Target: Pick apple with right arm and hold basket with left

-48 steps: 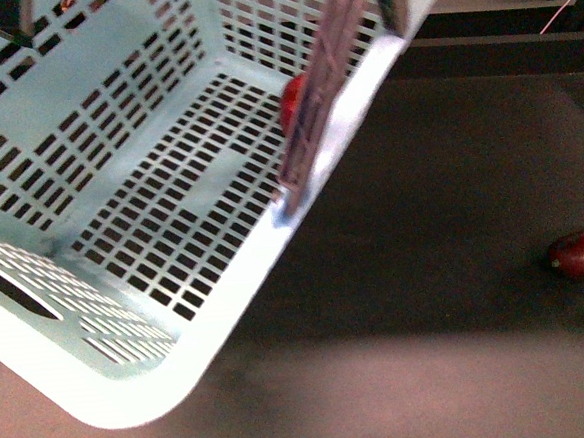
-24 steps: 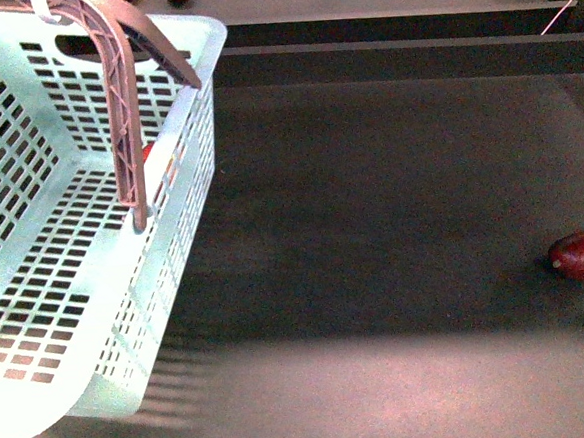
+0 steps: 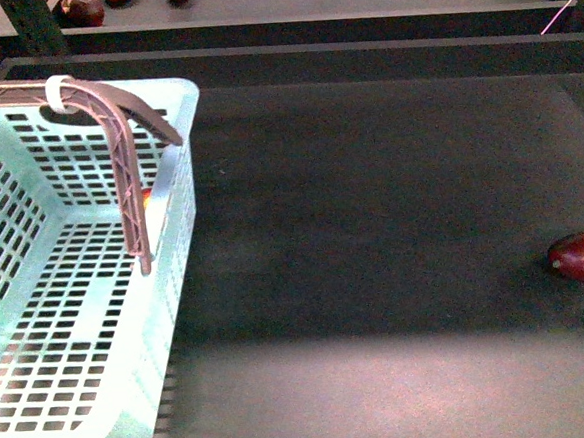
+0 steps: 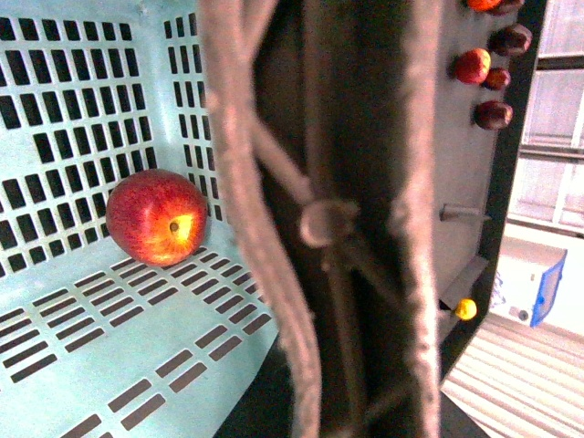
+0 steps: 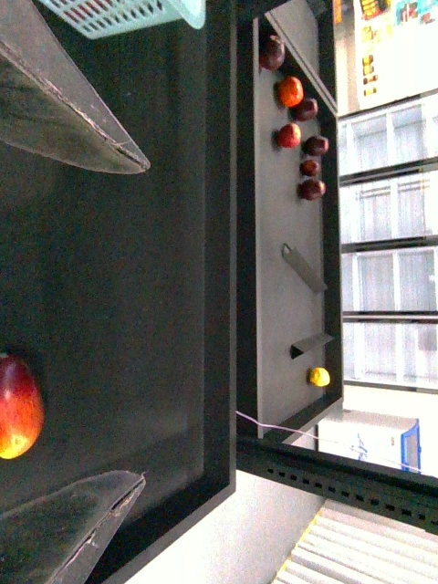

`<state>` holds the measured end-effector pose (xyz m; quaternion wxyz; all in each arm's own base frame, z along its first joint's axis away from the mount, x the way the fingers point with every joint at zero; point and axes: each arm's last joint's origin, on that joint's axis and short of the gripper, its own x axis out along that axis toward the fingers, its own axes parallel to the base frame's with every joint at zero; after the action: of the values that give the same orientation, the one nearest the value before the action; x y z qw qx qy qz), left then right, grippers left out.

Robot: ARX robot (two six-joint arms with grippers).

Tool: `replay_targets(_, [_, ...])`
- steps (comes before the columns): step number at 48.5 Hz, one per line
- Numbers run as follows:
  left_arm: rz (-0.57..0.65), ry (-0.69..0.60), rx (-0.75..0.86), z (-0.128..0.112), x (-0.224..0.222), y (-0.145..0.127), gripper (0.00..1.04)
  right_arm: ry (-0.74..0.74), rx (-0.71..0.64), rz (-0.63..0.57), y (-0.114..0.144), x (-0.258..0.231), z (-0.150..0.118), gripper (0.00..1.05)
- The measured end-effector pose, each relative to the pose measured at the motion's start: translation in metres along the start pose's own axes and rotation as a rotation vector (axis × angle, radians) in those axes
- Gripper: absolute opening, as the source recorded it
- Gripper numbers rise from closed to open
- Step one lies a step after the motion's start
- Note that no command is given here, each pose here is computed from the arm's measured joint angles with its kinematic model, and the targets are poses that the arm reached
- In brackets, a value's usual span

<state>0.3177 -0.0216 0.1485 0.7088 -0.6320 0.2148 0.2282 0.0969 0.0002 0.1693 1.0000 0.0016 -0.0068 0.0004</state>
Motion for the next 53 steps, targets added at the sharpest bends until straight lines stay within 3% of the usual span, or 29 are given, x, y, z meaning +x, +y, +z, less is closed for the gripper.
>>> replay_targets(22, [0.099, -0.022, -0.05, 0.003, -0.011, 0.019, 0.07, 0.0, 0.0, 0.0, 0.0, 0.0, 0.0, 0.96])
replay_targets(38, [0.119, -0.018, -0.05, 0.006, -0.037, 0.011, 0.62, 0.0, 0.0, 0.0, 0.0, 0.0, 0.0, 0.96])
replay_targets(45, [0.094, -0.021, -0.054, 0.011, -0.068, -0.004, 0.97, 0.0, 0.0, 0.0, 0.0, 0.0, 0.0, 0.96])
replay_targets(53, [0.01, -0.023, -0.052, 0.015, -0.099, -0.018, 0.98, 0.0, 0.0, 0.0, 0.0, 0.0, 0.0, 0.96])
